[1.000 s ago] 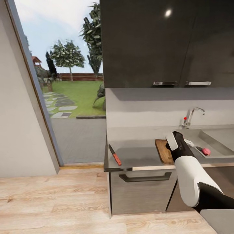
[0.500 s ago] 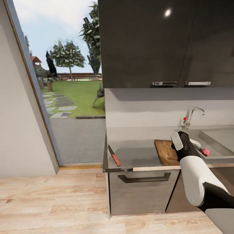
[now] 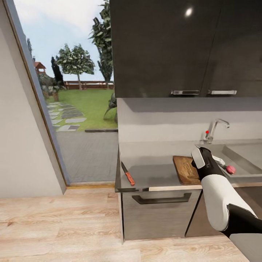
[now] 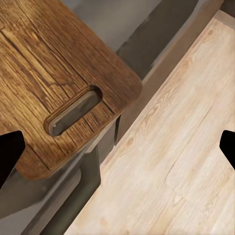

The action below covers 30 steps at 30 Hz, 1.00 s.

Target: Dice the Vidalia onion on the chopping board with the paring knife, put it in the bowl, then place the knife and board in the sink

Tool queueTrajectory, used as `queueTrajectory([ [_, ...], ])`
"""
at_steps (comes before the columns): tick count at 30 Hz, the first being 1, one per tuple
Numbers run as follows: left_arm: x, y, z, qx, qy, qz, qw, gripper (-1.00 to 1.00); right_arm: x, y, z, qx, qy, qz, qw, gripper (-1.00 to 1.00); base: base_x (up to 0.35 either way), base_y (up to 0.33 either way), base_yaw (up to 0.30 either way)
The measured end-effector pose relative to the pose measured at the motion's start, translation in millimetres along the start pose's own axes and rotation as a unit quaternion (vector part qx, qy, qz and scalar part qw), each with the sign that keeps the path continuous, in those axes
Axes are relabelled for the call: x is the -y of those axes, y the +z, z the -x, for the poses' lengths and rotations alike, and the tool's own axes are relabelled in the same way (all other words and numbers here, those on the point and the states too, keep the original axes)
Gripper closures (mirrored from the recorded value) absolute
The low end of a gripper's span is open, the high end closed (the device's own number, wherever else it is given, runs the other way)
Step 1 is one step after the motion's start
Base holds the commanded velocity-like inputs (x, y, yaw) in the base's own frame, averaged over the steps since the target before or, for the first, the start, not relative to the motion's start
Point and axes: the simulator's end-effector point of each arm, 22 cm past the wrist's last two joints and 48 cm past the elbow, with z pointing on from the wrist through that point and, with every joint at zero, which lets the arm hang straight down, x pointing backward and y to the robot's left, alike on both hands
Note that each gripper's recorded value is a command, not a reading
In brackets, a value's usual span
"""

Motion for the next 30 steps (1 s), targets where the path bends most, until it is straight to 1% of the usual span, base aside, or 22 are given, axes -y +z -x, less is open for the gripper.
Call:
queueTrajectory([
  [8,0,-0.4,-5,-0.006,0.0,0.0,1.0,-1.0,0,6.5,-4,-0.004,-0.003,-0.004,1.0,-1.0,0.071,-0.065,0.0],
  [13,1,-0.6,-7,-0.01,0.0,-0.001,1.0,-1.0,-1,10.5,-7,-0.007,-0.005,-0.006,0.9999,-1.0,0.008,-0.042,0.0],
  [21,4,-1.1,-12,-0.016,-0.001,-0.003,0.9999,-1.0,-2,16.7,-12,-0.011,-0.008,-0.009,0.9999,-1.0,0.001,-0.146,0.0],
  [30,5,-1.8,-17,-0.023,-0.001,-0.003,0.9997,-1.0,-2,23.6,-17,-0.015,-0.012,-0.013,0.9997,-1.0,0.0,-0.071,0.0],
])
